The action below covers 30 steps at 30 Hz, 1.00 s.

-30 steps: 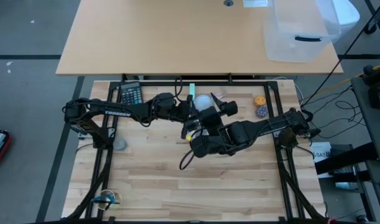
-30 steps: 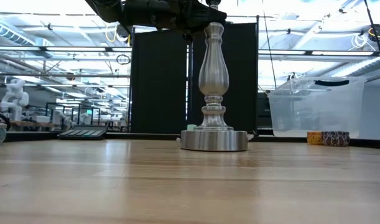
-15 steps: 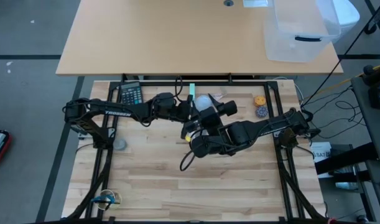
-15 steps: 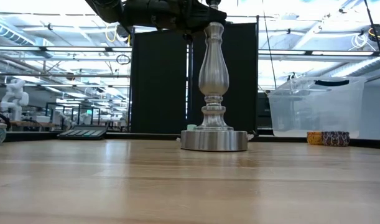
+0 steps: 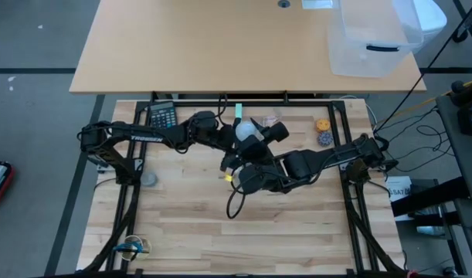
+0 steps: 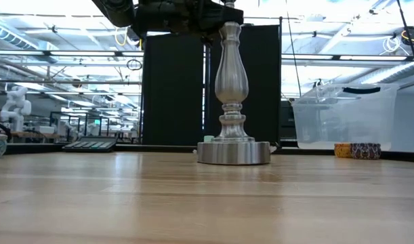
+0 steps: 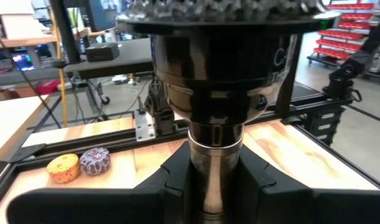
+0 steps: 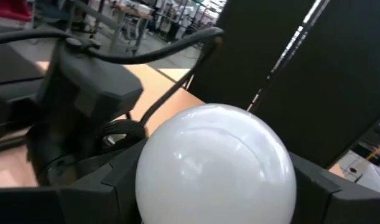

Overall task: Screw lightbulb
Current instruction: Remove the white lightbulb from the desk lamp

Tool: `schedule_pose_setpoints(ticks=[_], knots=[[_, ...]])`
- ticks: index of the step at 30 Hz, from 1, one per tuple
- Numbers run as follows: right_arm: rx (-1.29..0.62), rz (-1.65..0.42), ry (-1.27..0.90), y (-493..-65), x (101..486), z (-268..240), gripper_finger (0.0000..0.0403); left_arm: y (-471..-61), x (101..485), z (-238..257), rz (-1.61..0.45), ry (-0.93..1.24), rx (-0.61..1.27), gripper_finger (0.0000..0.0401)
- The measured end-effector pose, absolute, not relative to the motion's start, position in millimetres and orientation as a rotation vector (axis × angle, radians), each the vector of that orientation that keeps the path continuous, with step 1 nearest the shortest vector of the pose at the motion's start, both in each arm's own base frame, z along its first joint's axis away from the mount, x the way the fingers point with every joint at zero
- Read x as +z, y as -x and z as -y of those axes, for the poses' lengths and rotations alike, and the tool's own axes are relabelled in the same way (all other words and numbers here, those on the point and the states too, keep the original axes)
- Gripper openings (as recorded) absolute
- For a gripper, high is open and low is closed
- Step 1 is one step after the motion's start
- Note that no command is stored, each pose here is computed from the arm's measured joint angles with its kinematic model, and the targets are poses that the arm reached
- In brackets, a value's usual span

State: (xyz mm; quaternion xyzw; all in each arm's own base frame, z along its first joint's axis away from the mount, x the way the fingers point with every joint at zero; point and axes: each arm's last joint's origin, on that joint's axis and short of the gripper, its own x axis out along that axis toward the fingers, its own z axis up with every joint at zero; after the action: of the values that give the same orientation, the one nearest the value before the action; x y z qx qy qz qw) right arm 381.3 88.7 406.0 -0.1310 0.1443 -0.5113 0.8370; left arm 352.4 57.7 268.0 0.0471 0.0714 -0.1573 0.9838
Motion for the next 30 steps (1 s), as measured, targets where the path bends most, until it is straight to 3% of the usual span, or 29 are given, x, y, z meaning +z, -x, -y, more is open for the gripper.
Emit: schedule_pose_setpoints(ticks=[12, 30], knots=[[-0.859, -0.433, 0.378, -370, 423, -81, 0.0255, -349, 267, -68, -0.139, -0.082, -0.415, 0.0071], [-0.321, -0.513, 0.485, -346, 455, -35, 0.0255, -345, 265, -71, -0.152, -0.04, -0.542, 0.0071]])
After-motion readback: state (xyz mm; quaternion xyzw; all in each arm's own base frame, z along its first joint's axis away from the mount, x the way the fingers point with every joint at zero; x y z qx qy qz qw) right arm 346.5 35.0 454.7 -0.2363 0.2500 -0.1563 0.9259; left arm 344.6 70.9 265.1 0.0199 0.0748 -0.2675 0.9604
